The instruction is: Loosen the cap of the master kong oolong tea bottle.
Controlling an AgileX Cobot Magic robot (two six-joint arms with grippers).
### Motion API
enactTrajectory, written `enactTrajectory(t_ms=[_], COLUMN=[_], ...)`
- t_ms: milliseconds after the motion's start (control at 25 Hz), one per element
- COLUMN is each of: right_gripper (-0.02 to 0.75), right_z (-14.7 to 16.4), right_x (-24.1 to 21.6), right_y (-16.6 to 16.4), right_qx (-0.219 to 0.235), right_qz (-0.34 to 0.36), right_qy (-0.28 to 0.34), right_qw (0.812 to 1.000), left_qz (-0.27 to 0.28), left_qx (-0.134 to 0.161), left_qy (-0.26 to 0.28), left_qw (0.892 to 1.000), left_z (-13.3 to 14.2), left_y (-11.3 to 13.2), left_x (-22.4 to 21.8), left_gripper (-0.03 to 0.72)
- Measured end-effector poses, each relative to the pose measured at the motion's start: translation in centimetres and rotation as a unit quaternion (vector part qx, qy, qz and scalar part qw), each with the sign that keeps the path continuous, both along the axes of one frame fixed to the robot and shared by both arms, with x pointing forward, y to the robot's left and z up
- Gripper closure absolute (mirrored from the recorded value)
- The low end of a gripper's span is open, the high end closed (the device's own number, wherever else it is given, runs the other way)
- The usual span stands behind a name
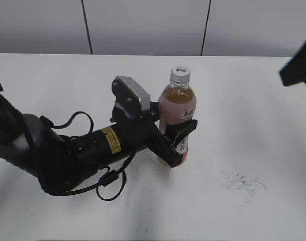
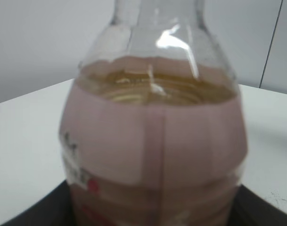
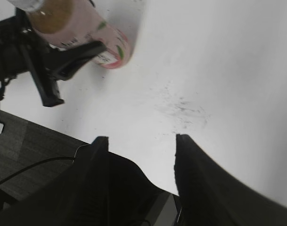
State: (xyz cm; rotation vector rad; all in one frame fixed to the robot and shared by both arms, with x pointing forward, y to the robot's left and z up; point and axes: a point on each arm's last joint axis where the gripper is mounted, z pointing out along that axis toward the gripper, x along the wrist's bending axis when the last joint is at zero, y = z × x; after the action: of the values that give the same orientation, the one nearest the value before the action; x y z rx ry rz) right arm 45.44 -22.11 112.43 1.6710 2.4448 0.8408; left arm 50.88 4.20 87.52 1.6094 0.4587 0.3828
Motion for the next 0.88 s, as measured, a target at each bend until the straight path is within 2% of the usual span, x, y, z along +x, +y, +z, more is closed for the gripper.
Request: enactTrajectory(t_ms=[320, 480, 600, 880], right_gripper=[0.393, 0.393, 0.393, 0.393], right_z=[0.3, -0.1, -0.7, -2.2], right_x=[5.5, 6.9, 7.7, 8.3], right_y=[8.8, 12.0, 13.4, 14.7], right_qx=[-0.016, -0.036, -0.059, -0.068], right_qz=[0.044, 0.055, 0.050, 0.028], right_qy=[0.025, 0.040, 0.039, 0.066], right_qw=[0.999, 0.997, 0.996, 0.995], left_qz=[-0.001, -0.006, -0.008, -0.010], left_qx=[0.000, 0.001, 0.001, 0.001], left_qy=[-0.001, -0.002, -0.003, -0.004], left_qw=[1.000, 1.000, 1.000, 1.000], left_z=[0.0, 0.0, 0.0, 0.0], left_y=[0.0, -0.1, 0.0, -0.1], left_x=[0.0, -0.1, -0.1, -0.1], left_gripper=[0.299, 0.299, 0.299, 0.299])
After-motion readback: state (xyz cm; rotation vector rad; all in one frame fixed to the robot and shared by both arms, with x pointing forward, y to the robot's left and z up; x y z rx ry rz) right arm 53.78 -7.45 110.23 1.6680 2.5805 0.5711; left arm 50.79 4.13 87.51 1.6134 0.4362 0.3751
